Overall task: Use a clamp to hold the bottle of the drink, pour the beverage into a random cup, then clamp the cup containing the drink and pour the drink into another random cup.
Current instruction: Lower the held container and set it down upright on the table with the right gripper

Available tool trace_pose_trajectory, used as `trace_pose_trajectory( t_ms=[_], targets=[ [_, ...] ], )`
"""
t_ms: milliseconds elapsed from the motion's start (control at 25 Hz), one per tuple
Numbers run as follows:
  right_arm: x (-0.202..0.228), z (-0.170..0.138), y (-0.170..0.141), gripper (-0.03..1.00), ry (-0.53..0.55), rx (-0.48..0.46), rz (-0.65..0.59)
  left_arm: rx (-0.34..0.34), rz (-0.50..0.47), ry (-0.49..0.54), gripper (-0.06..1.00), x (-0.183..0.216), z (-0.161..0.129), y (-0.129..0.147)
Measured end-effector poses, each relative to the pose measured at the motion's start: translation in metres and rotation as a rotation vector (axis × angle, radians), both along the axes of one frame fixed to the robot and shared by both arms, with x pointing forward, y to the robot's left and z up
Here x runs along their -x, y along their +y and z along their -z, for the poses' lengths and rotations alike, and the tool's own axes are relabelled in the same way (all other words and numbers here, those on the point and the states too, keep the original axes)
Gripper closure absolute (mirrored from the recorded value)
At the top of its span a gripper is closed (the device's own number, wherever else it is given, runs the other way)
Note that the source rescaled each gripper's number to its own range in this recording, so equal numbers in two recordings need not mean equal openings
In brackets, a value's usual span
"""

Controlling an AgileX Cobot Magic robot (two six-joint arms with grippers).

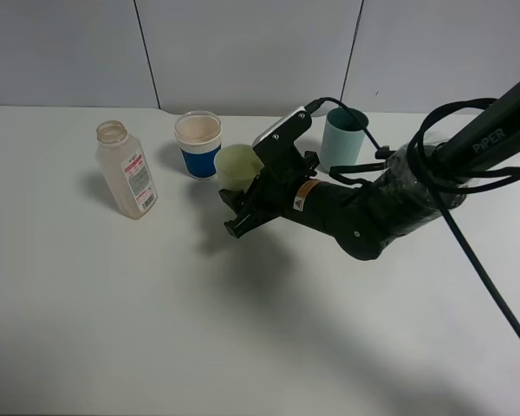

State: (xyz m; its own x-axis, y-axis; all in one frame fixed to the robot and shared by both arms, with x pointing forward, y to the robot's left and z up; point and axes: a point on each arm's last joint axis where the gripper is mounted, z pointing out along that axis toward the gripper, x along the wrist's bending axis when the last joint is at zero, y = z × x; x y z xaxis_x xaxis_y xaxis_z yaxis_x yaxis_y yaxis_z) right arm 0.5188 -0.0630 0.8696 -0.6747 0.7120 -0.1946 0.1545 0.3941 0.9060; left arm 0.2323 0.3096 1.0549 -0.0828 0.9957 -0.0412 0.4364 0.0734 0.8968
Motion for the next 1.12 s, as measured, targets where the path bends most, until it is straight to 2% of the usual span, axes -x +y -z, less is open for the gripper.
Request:
trace_pose_trajectory(
  t_ms=[200, 400, 1080, 1120],
  targets=[
    [0.0006, -0.0038, -0.0005, 0.93, 0.053, -0.037, 0.026, 0.000, 0.000, 0.000, -0.06, 0.0000, 0.0000, 0.0000],
    [0.0018, -0.0076, -0.0013, 0.93, 0.090, -0.034, 0.035, 0.000, 0.000, 0.000, -0.06, 0.0000, 0.0000, 0.0000],
    [0.0022, -0.0076, -0.0016, 0.93, 0.098, -0.028, 0.034, 0.000, 0.000, 0.000, -0.06, 0.0000, 0.0000, 0.0000],
    [0.0022, -0.0076, -0.0016, 0.85, 0.099, -0.027, 0.034, 0.000, 0.000, 0.000, -0.06, 0.0000, 0.0000, 0.0000]
  ],
)
